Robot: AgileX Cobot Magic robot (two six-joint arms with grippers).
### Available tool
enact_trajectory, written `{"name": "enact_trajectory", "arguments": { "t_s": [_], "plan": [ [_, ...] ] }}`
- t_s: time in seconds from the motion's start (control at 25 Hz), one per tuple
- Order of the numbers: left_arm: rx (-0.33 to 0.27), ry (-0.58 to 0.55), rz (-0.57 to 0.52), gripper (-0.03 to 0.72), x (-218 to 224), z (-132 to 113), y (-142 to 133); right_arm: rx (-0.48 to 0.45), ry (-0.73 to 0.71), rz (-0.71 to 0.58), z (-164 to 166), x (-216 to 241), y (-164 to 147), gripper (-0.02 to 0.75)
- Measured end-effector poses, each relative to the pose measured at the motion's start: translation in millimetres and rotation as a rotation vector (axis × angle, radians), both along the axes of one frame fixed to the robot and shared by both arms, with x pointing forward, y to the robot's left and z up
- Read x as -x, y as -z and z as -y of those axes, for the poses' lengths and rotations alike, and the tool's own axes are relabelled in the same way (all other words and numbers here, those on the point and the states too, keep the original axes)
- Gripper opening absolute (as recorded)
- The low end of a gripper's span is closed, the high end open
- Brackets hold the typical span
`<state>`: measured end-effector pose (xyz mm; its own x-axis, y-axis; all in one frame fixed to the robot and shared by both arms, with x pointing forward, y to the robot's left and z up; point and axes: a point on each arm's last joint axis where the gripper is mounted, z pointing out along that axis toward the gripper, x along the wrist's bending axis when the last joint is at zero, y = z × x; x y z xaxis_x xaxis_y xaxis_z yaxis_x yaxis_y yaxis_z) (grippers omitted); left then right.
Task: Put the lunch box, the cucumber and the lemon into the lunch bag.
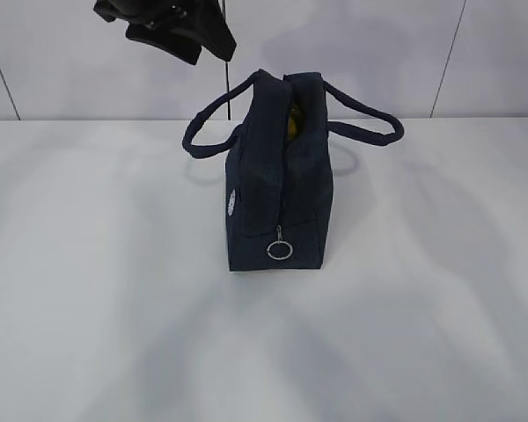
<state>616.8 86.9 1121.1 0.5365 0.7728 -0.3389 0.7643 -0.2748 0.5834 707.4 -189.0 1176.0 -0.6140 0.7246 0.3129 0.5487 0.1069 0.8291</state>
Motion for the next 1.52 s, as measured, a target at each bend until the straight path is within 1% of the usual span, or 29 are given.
{"name": "enact_trajectory", "arguments": {
  "t_s": [0.24,0.36,0.48,0.68,0.88,1.08,1.24,1.4,1.52],
  "plan": [
    [-0.013,-0.013,0.083,0.325,7.4,-7.8,-21.1,0.000,0.065,0.275,11.4,53.1,-88.9,0.414],
    [0.002,-0.019,0.121,0.321,13.3,-11.0,-34.2,0.010,0.076,0.396,17.0,89.1,-128.6,0.402],
    [0.018,-0.028,0.179,0.321,21.8,-16.3,-52.4,0.025,0.091,0.497,23.1,126.3,-161.8,0.391],
    [0.057,-0.041,0.289,0.316,46.2,-29.3,-91.7,0.053,0.106,0.631,32.6,191.9,-204.5,0.390],
    [0.101,-0.046,0.379,0.314,75.6,-43.3,-127.5,0.086,0.116,0.742,41.9,259.8,-234.8,0.390],
    [0.126,-0.047,0.447,0.314,101.1,-55.1,-152.4,0.100,0.112,0.812,48.7,320.8,-250.1,0.390],
    [0.111,-0.030,0.448,0.314,113.9,-59.2,-158.6,0.109,0.108,0.813,52.5,354.4,-246.3,0.390],
    [0.085,0.009,0.460,0.312,127.3,-54.4,-162.2,0.120,0.122,0.781,56.2,373.6,-227.9,0.390],
    [0.070,0.058,0.462,0.312,138.2,-45.0,-162.7,0.116,0.148,0.744,59.4,384.5,-202.8,0.389]
  ]
}}
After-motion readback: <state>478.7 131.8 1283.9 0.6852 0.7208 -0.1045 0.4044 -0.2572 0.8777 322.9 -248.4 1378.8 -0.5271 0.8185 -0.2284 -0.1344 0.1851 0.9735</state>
